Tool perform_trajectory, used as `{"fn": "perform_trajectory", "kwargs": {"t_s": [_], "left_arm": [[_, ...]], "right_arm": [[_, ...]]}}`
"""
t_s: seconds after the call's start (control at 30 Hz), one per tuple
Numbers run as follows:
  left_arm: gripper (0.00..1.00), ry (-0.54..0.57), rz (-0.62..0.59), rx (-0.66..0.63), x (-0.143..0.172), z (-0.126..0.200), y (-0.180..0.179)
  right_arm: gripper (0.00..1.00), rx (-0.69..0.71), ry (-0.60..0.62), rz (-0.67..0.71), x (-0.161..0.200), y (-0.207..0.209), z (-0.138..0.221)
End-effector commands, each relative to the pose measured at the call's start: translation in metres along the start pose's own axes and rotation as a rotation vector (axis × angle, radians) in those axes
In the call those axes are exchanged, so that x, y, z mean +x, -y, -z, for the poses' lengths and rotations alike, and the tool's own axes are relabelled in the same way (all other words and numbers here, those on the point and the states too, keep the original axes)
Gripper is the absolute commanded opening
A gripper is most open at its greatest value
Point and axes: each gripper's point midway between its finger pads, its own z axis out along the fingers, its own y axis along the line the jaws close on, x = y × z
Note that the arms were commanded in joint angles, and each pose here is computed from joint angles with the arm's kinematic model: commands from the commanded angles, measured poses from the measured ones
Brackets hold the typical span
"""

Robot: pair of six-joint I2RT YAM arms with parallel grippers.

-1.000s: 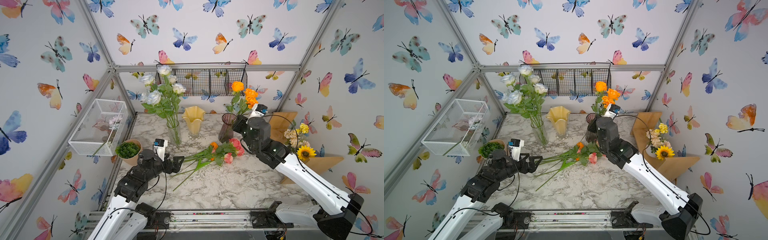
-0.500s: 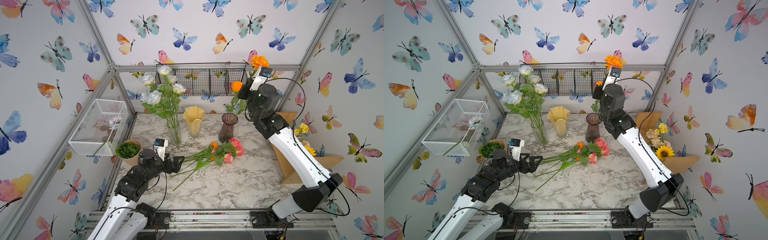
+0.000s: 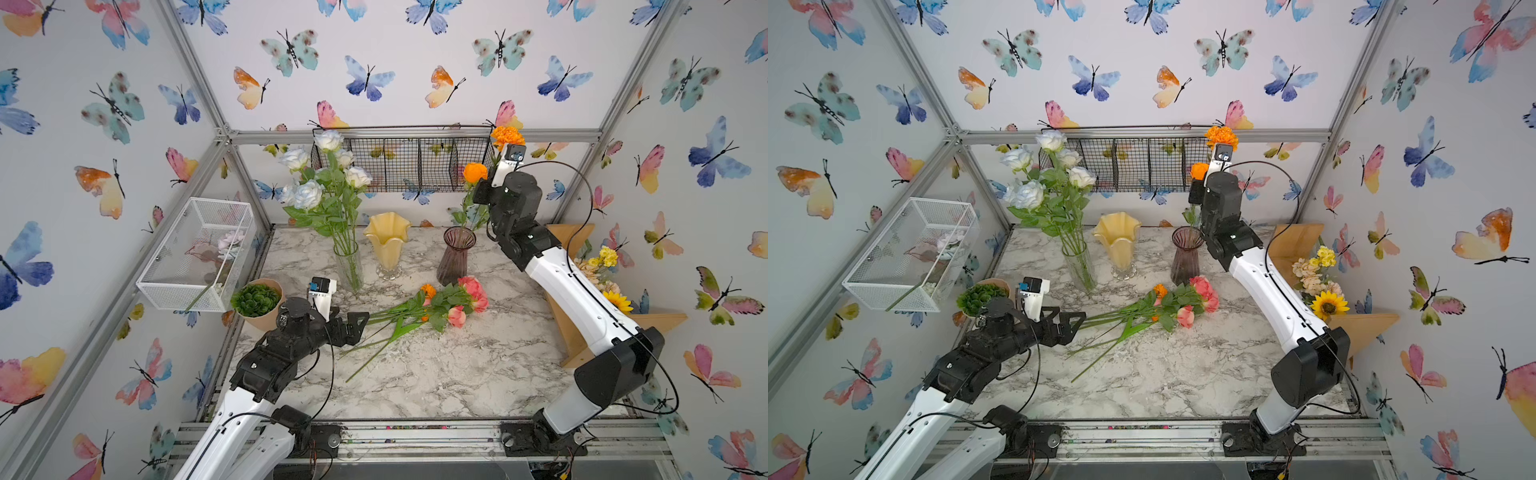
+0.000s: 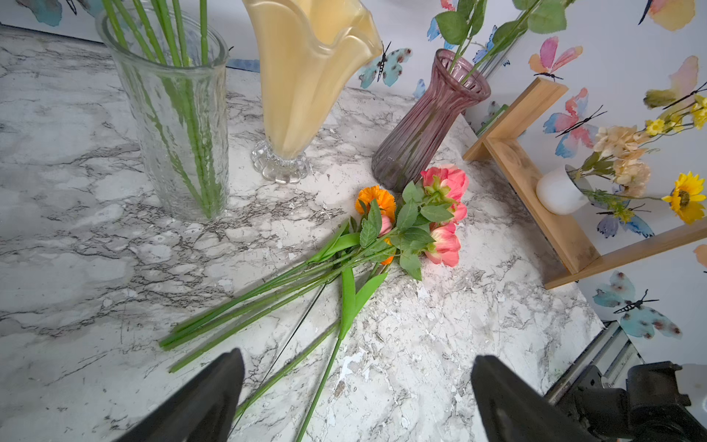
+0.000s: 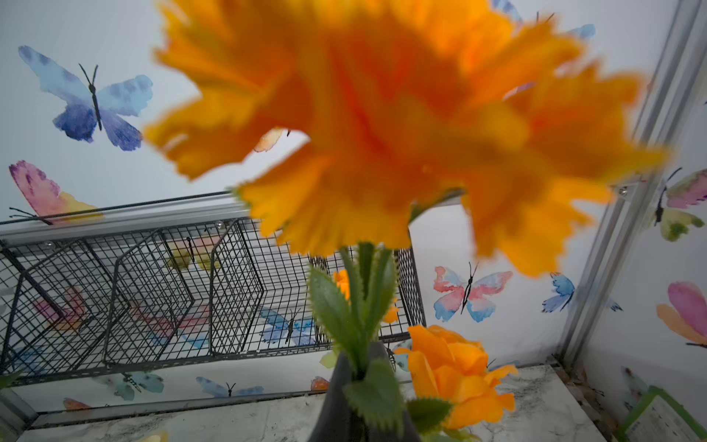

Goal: Arrange the flowers in different vases according to their colors
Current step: Insert the flower into the vase.

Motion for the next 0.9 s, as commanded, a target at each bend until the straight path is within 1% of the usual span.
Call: {"fn": "perform_trajectory", "kwargs": {"t_s": [0.0, 0.17, 0.33, 0.37, 0.47, 0.53, 0.67, 0.87], "left_arm": [[0.99, -0.003, -0.014, 0.043, 0.001, -0.002, 0.007], [0.99, -0.001, -0.013, 0.043, 0.001, -0.001, 0.007], [0.99, 0.0, -0.013, 0.043, 0.001, -0.001, 0.007], [0.99, -0.001, -0.013, 0.042, 0.001, -0.002, 0.007], [0.99, 0.0, -0.013, 0.04, 0.001, -0.001, 0.007], [0.99, 0.0, -0.013, 0.042, 0.001, -0.001, 0.007], [0.99, 0.002, -0.013, 0.04, 0.0, -0.001, 0.007], [0.99, 0.003, -0.011, 0.035, 0.0, -0.001, 0.005]], "right_arm": [[0.02, -0.034, -0.009, -0.025, 0.018, -0.009, -0.008], [0.02, -0.031, -0.065, -0.012, 0.054, -0.008, -0.012], [0.03, -0.042, -0.122, -0.011, 0.08, -0.01, -0.013], [0.07, -0.044, -0.13, -0.013, 0.082, -0.01, -0.012], [0.3, -0.043, -0.15, -0.018, 0.084, -0.009, -0.01], [0.4, -0.038, -0.151, -0.024, 0.08, -0.007, -0.007], [0.5, -0.032, -0.155, -0.046, 0.067, -0.003, 0.003], [0.6, -0.042, -0.162, -0.111, 0.039, 0.005, 0.029]]}}
